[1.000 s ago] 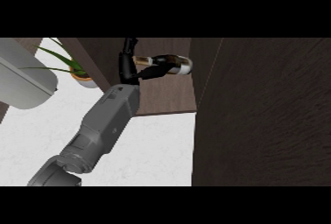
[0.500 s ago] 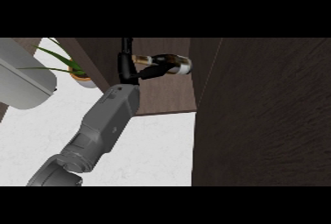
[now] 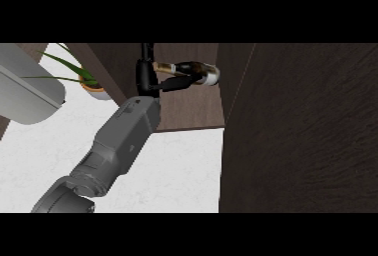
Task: Pick up the wine, place it into the cabinet and close the cabinet
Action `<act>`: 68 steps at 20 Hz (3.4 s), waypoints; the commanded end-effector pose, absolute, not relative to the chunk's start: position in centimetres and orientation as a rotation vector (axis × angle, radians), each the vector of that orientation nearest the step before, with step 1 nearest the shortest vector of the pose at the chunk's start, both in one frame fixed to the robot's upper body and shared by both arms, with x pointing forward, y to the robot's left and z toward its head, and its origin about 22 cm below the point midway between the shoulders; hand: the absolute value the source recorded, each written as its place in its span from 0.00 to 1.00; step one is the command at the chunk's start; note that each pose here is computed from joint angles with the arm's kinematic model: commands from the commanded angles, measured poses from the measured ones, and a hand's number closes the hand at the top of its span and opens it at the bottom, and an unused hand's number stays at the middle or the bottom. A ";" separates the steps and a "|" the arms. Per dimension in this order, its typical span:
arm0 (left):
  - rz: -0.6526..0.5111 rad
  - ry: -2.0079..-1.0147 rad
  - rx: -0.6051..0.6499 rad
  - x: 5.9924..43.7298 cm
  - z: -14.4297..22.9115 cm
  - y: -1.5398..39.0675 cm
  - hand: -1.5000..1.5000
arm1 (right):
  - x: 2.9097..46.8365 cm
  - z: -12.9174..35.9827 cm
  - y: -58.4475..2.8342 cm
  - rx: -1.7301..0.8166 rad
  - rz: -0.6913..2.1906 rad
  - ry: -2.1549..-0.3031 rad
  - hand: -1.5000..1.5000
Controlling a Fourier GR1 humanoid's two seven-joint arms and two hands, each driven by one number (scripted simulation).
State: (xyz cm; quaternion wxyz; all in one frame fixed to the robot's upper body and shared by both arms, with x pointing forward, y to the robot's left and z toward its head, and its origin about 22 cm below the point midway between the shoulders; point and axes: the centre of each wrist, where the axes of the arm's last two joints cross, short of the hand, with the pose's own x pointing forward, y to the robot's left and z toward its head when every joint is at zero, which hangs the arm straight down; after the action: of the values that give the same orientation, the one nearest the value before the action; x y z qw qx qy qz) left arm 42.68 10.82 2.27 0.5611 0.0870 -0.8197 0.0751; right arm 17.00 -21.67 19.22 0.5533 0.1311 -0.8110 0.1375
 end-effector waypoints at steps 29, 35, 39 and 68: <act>0.246 -1.855 0.006 39.0 -3.2 12.0 0.00 | 14.8 20.3 -21.1 0.334 0.300 -1.911 0.00; 0.231 -1.831 -0.041 35.1 -3.9 9.1 0.00 | 15.1 20.0 -20.8 0.312 0.313 -1.895 0.00; 0.190 -1.847 -0.063 31.3 -3.1 5.9 0.00 | 15.2 20.9 -21.3 0.278 0.277 -1.917 0.00; 0.234 -1.915 -0.183 13.8 3.4 10.3 0.00 | 13.3 20.5 -22.8 0.362 0.349 -1.850 0.00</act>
State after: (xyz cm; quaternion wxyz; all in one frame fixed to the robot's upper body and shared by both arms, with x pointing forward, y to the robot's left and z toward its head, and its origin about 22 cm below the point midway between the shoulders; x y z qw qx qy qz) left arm 15.45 9.11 2.71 0.5671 -0.0658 -0.8140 0.1067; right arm 16.46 -22.59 19.36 0.5851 0.0925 -0.7936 0.1389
